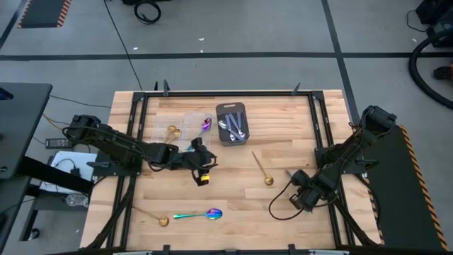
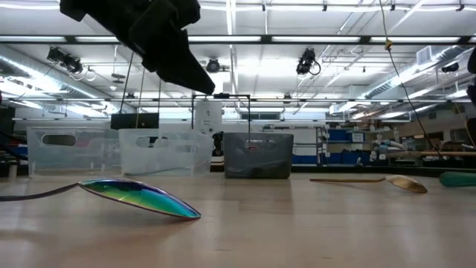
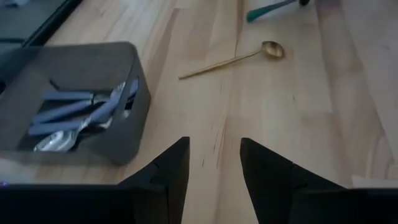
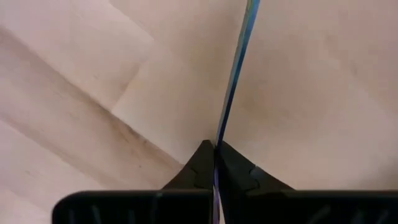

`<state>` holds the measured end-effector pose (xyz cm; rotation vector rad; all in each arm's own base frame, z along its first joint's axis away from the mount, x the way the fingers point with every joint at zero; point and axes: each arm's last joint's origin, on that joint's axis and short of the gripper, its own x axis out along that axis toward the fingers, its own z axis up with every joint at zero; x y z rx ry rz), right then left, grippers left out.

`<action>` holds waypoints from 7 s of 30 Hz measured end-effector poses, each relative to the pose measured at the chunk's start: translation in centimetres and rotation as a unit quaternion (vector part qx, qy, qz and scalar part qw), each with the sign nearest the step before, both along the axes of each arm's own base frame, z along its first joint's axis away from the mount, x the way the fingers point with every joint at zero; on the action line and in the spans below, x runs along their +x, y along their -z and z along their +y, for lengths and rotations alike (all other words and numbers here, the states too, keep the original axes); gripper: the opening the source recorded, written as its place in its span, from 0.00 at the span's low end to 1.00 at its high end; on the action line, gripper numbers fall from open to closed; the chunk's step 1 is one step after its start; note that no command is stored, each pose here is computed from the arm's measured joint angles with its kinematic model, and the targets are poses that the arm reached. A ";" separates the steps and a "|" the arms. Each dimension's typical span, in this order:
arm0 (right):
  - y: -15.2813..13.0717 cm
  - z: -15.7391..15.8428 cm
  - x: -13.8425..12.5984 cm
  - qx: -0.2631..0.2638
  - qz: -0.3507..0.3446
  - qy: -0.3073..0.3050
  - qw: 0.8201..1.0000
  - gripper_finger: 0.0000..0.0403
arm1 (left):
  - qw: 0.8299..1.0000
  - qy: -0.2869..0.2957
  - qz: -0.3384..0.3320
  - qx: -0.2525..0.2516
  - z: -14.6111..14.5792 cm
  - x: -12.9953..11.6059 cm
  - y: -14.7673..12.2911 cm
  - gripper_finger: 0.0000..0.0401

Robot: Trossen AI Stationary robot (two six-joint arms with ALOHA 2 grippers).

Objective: Sort silverware by color (type)
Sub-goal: Put the blue spoon into the right transparent bin

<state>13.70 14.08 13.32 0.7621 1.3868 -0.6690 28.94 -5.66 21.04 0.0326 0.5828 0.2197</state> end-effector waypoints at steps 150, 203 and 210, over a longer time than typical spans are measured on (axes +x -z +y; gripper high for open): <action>-4.4 -13.5 16.4 -0.001 -0.711 -0.180 0.680 0.43 | 0.840 0.166 0.120 0.502 -4.8 0.0 1.5 0.03; -3.4 -9.9 13.8 -0.293 -0.640 -0.212 0.679 0.42 | 0.942 -0.279 0.119 -0.144 12.9 -3.5 1.4 0.04; -3.7 -8.0 13.8 -0.375 -0.598 -0.285 0.648 0.42 | 0.932 -0.275 0.154 -0.179 13.0 -2.9 3.2 0.04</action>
